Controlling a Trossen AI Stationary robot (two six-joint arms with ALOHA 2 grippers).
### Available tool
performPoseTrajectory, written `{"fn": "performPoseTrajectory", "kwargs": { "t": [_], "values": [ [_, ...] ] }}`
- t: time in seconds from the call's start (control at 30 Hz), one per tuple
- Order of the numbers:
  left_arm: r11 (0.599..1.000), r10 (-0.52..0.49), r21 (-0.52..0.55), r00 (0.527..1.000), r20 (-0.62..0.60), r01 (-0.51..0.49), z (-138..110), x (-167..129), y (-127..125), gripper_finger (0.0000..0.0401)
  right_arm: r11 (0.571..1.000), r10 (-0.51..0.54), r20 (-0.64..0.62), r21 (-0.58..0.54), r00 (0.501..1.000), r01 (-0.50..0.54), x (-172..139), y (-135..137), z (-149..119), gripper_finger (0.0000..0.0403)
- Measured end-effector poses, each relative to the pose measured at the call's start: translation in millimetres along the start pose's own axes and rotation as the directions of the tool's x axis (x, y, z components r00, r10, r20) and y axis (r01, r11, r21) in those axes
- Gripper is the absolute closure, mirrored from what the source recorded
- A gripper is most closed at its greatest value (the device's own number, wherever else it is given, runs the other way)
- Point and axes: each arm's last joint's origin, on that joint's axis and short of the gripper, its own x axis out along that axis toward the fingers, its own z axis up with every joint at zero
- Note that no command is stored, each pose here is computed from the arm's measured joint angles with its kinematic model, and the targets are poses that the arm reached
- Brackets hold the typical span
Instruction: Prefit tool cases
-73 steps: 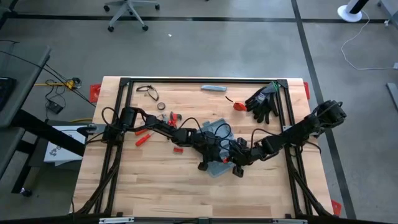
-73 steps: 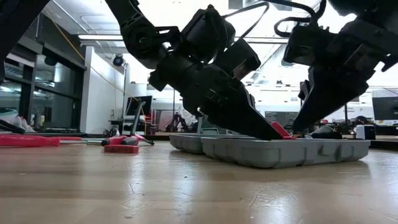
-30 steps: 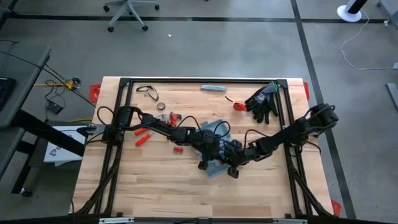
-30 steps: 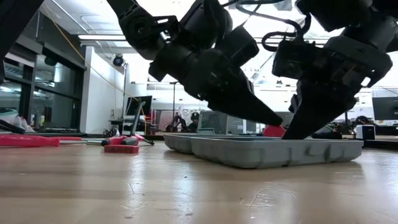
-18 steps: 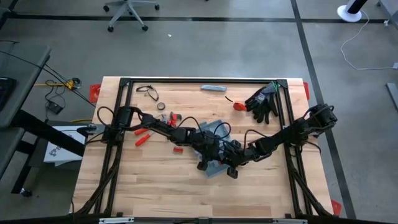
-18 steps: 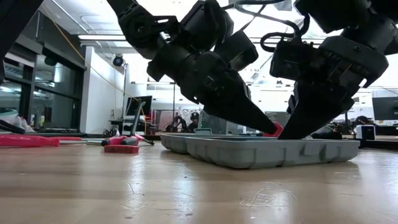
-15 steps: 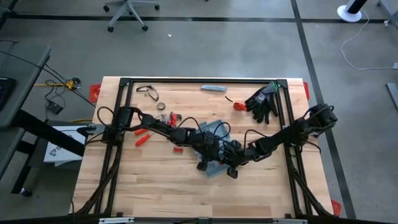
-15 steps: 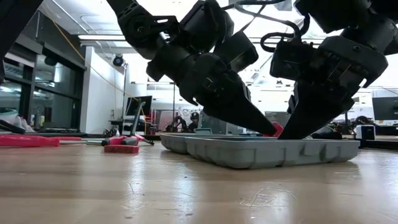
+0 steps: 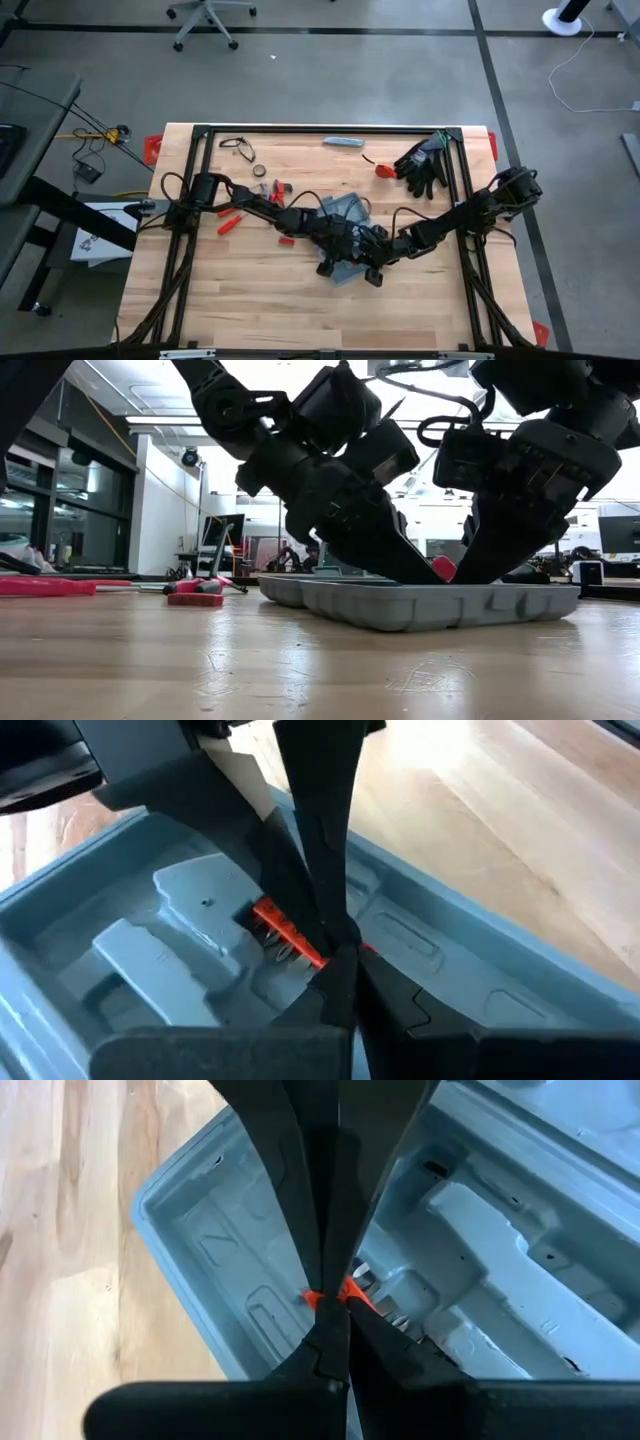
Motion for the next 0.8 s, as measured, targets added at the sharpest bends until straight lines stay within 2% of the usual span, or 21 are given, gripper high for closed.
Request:
{"fn": "performPoseTrajectory", "kwargs": {
  "t": [0.2, 0.4, 0.53, 0.8],
  "values": [
    [1.0, -0.018, -0.019, 0.998, -0.063, 0.016, -1.7, 4.6, 5.8, 0.0401, 1.0, 0.003, -0.005, 0.003, 1.0, -0.003, 0.0, -0.1, -0.2, 0.0403],
    [1.0, -0.008, -0.009, 1.0, -0.028, 0.007, 1.8, 3.9, 7.1, 0.0401, 1.0, -0.009, 0.018, -0.022, 1.0, 0.009, -5.8, 1.3, -0.4, 0.0403],
    [0.999, 0.027, -0.018, 0.999, -0.018, -0.027, 6.7, -0.3, 8.4, 0.0401, 0.997, -0.061, 0.062, -0.036, 0.996, 0.064, -18.5, 3.1, 0.8, 0.0403],
    [0.999, 0.029, -0.031, 0.999, -0.022, -0.029, 15.5, -11.6, 6.5, 0.0401, 0.983, -0.172, 0.121, -0.046, 0.978, 0.179, -38.3, 0.7, 1.9, 0.0403]
  ]
}}
